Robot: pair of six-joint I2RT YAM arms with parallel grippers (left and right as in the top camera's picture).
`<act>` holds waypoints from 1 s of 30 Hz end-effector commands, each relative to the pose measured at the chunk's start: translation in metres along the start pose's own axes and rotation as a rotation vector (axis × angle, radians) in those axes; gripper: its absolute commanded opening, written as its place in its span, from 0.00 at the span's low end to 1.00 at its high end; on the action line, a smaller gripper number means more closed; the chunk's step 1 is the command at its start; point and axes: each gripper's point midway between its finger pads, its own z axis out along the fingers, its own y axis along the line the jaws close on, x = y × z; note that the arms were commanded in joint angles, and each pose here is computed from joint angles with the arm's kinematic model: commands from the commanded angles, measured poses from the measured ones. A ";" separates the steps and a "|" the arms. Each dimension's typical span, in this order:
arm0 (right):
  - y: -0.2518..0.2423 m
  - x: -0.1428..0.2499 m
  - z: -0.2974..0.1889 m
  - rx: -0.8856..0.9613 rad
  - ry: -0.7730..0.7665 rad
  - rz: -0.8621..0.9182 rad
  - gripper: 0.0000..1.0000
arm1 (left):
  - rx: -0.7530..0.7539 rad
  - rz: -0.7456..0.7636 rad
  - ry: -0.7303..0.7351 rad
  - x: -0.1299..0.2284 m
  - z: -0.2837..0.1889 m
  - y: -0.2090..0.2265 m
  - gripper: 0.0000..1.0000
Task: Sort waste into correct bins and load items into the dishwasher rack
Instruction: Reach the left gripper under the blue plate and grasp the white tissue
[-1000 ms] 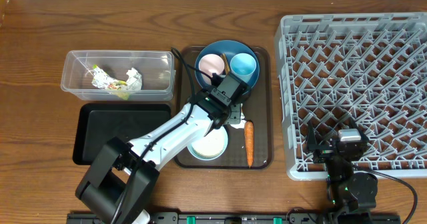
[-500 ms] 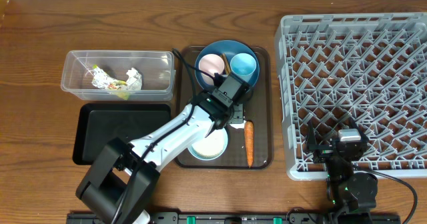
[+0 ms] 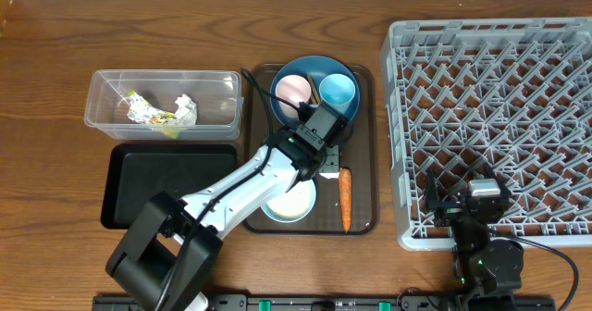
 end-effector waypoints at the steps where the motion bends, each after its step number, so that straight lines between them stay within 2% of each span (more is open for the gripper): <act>1: 0.006 0.001 0.000 -0.021 0.002 -0.011 0.99 | -0.022 0.013 0.017 0.008 0.008 0.002 0.53; 9: 0.006 0.001 0.000 -0.021 0.002 -0.011 0.99 | -0.065 0.019 0.043 0.016 0.022 0.009 0.52; 11: 0.006 0.001 0.000 -0.020 0.002 -0.012 0.99 | -0.065 0.019 0.043 0.016 0.022 0.009 0.48; 14: 0.006 0.001 0.000 -0.020 0.002 -0.011 0.99 | -0.062 0.019 0.039 0.015 0.022 0.009 0.47; 30: 0.006 0.001 0.000 -0.021 0.002 -0.011 0.99 | -0.067 0.005 -0.022 0.002 0.023 0.007 0.47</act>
